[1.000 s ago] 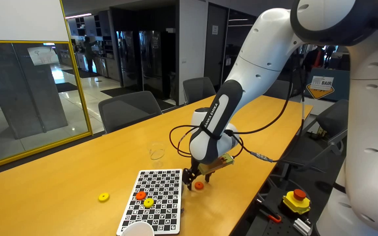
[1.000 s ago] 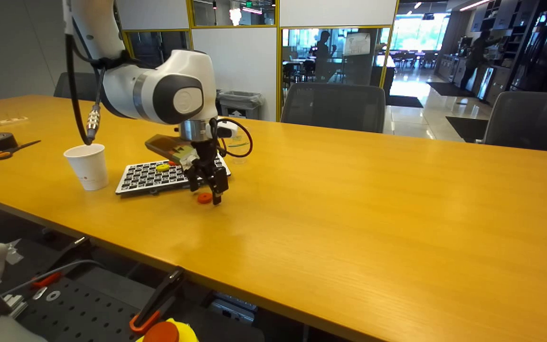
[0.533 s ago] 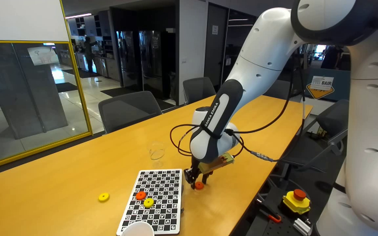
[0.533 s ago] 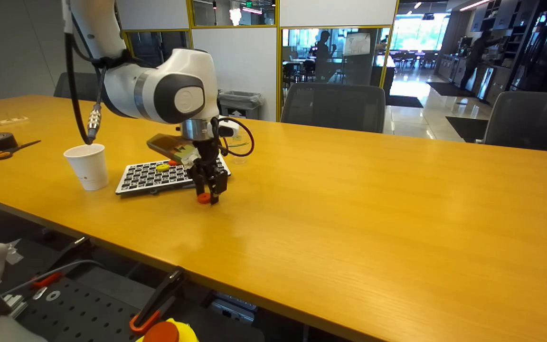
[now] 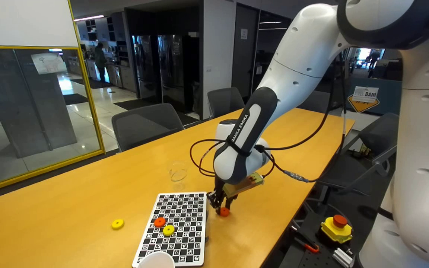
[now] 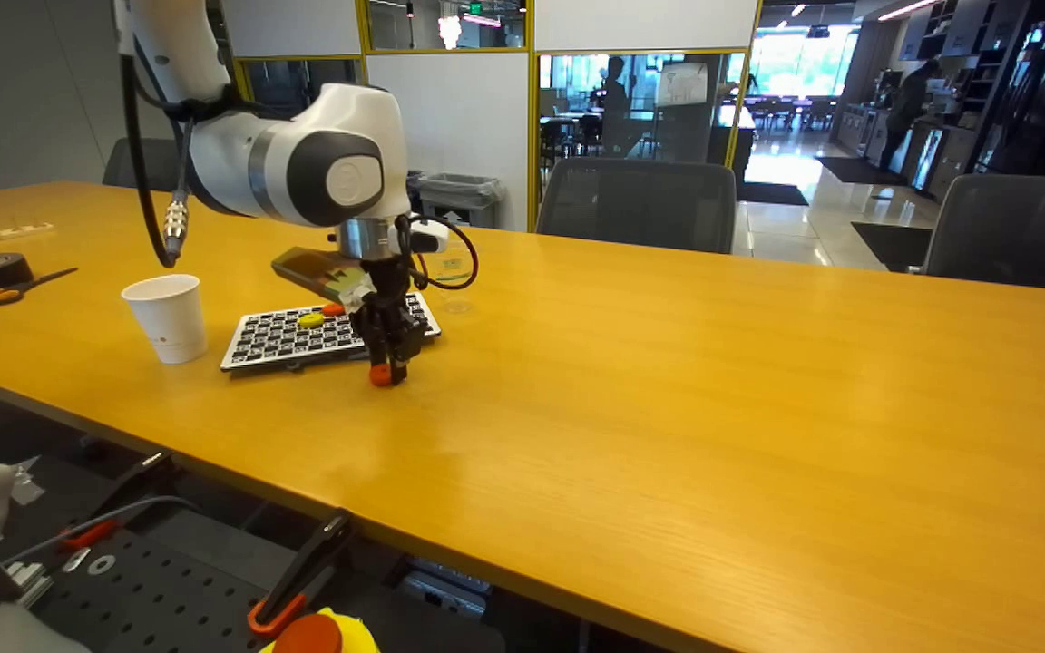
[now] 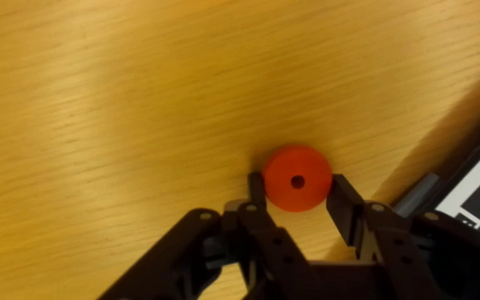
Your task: Pick up the orange and yellow objects from the table and put them in the two cups on the table
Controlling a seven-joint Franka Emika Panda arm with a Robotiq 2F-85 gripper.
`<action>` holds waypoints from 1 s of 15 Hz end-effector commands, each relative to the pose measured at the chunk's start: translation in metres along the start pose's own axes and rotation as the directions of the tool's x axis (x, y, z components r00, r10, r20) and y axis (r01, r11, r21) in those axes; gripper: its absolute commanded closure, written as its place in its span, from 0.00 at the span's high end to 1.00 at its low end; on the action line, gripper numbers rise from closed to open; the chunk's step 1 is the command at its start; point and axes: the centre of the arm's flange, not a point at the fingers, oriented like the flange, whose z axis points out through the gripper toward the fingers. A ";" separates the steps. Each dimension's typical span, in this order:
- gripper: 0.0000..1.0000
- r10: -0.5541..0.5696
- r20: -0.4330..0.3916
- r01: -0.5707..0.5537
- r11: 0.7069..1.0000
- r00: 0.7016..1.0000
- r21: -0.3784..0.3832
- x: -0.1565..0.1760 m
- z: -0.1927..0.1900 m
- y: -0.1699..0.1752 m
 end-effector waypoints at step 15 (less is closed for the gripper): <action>0.23 -0.621 -0.048 0.614 0.782 0.782 -0.106 -0.101 -0.133 -0.258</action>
